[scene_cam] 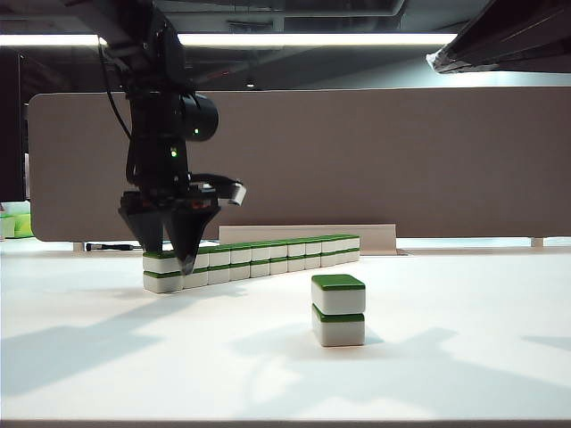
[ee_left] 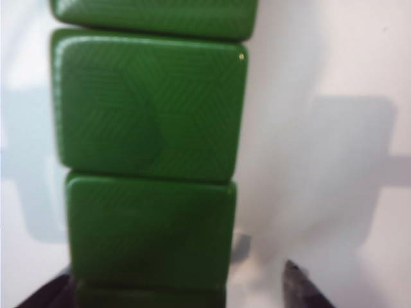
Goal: Take a mahjong tile from the mahjong wall and then place it on the table close to you.
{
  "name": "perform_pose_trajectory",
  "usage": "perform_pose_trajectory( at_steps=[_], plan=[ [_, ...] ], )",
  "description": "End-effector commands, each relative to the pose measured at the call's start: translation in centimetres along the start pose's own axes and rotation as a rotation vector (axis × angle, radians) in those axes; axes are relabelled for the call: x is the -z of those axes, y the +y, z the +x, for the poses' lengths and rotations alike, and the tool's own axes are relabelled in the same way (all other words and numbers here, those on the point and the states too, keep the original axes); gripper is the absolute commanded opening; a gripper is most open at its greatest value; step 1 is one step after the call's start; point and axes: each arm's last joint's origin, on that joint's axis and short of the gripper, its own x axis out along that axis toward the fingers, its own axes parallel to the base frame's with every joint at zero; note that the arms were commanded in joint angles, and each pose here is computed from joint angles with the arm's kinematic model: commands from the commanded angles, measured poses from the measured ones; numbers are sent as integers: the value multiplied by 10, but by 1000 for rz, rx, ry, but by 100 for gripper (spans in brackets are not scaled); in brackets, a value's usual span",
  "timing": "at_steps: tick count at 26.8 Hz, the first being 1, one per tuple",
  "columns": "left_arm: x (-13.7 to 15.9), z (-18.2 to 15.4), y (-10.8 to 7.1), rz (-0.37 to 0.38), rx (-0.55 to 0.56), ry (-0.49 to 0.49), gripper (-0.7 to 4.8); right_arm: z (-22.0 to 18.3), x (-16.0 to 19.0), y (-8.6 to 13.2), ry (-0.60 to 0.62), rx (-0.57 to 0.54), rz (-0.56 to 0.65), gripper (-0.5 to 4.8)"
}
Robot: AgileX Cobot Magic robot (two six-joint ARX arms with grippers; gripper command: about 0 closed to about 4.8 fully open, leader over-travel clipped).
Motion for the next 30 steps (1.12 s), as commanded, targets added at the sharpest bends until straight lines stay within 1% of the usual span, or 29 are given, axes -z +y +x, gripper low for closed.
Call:
perform_pose_trajectory(
  at_steps=[1, 8, 9, 10, 16, 17, 19, 20, 22, 25, 30],
  plan=[
    [1, 8, 0, 3, 12, 25, 358, 0, -3, 1, -12, -1, -12, -1],
    [2, 12, 0, 7, 17, 49, 356, 0, -3, 1, -12, 0, -12, -1],
    [2, 12, 1, 7, -3, 60, 330, 0, -3, 1, -13, 4, -12, -1],
    [2, 12, 1, 7, -18, 67, 330, -1, -3, 1, -14, 12, -12, -1],
    [2, 12, 1, 7, -19, 64, 327, 0, -3, 0, -14, 20, -12, -1],
    [2, 12, 1, 7, -19, 64, 312, 0, -3, 0, -14, 20, -12, -1],
    [2, 12, 1, 7, -19, 63, 241, 0, -3, 0, -14, 20, -12, -1],
    [2, 12, 1, 7, -19, 63, 222, 0, -3, 0, -14, 20, -12, -1],
    [2, 12, 1, 7, -20, 61, 213, 0, -3, 0, -14, 20, -12, -1],
    [1, 12, 1, 7, -22, 57, 213, 0, -3, 1, -14, 20, -12, -1],
    [5, 9, -1, -8, -5, 86, 212, 0, -3, 0, -15, 20, -13, -1]
  ],
)
